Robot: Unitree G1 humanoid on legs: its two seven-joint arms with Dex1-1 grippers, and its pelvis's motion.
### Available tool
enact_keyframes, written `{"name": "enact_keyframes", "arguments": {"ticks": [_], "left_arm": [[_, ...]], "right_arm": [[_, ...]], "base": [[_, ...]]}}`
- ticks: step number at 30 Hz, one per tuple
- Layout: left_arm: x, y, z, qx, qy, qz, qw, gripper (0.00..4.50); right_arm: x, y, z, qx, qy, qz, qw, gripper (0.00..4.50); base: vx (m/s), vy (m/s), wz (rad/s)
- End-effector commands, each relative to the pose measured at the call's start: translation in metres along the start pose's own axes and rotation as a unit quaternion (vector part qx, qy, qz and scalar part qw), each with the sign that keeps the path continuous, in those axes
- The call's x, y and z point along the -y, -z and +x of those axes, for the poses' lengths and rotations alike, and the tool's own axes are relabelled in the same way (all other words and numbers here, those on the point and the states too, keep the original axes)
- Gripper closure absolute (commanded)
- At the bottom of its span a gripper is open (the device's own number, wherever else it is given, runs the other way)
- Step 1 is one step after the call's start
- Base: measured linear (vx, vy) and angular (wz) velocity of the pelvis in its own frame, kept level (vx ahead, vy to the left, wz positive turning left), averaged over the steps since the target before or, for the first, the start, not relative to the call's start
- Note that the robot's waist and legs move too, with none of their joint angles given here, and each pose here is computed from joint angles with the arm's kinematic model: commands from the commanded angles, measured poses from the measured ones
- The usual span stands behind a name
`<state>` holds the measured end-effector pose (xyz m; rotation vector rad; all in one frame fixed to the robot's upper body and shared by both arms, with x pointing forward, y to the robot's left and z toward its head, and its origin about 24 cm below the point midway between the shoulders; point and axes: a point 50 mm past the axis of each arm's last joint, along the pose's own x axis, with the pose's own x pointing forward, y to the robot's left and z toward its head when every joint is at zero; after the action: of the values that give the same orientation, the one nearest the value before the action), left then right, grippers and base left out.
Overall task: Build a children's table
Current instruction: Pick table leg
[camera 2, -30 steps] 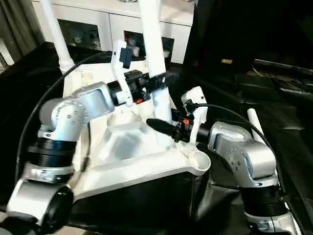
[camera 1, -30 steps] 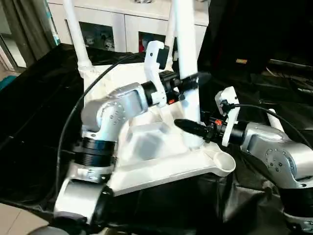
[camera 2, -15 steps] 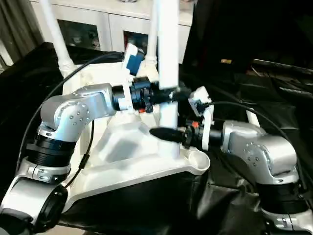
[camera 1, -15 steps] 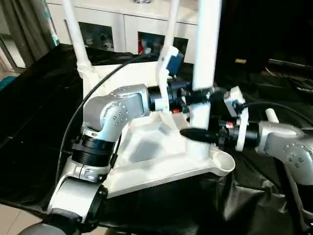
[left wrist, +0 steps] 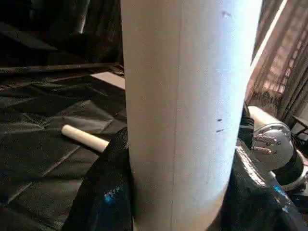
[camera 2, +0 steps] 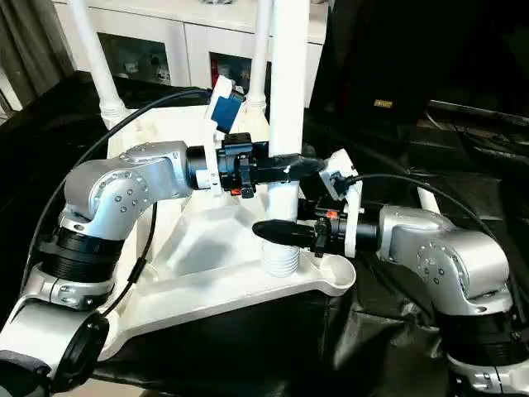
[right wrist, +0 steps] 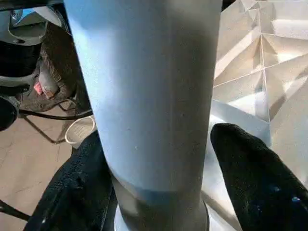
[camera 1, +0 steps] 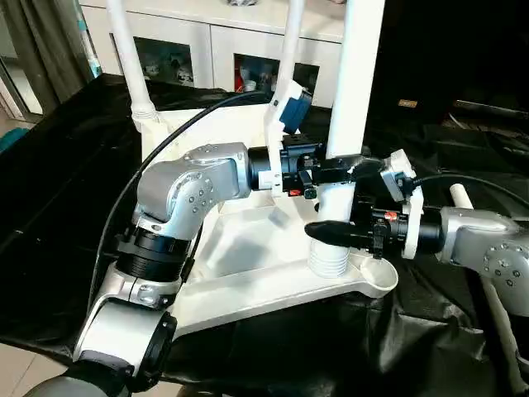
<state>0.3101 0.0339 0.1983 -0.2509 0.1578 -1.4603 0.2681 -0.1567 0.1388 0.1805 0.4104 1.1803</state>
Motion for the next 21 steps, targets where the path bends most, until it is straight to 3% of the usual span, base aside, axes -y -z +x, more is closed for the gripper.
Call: {"name": "enact_keyframes", "arguments": {"ticks": [1,12,21], "left_arm": [[0.0057,-0.0066,0.0051,-0.004,0.019,0.018,1.0,2.62],[0.0083,-0.0058,0.0083,-0.002,0.026,0.015,1.0,2.64],[0.0094,-0.0044,0.0095,0.015,0.026,0.041,0.999,2.64]], "right_arm": [[-0.003,-0.0013,-0.0018,-0.007,-0.001,-0.008,1.0,1.57],[-0.0034,0.0017,-0.0001,-0.002,-0.01,0.001,1.0,2.43],[0.0005,0.0004,0.001,0.004,-0.001,-0.013,1.0,2.54]], "base": [[0.0,0.0,0.0],[0.0,0.0,0.0],[0.0,0.0,0.0]]}}
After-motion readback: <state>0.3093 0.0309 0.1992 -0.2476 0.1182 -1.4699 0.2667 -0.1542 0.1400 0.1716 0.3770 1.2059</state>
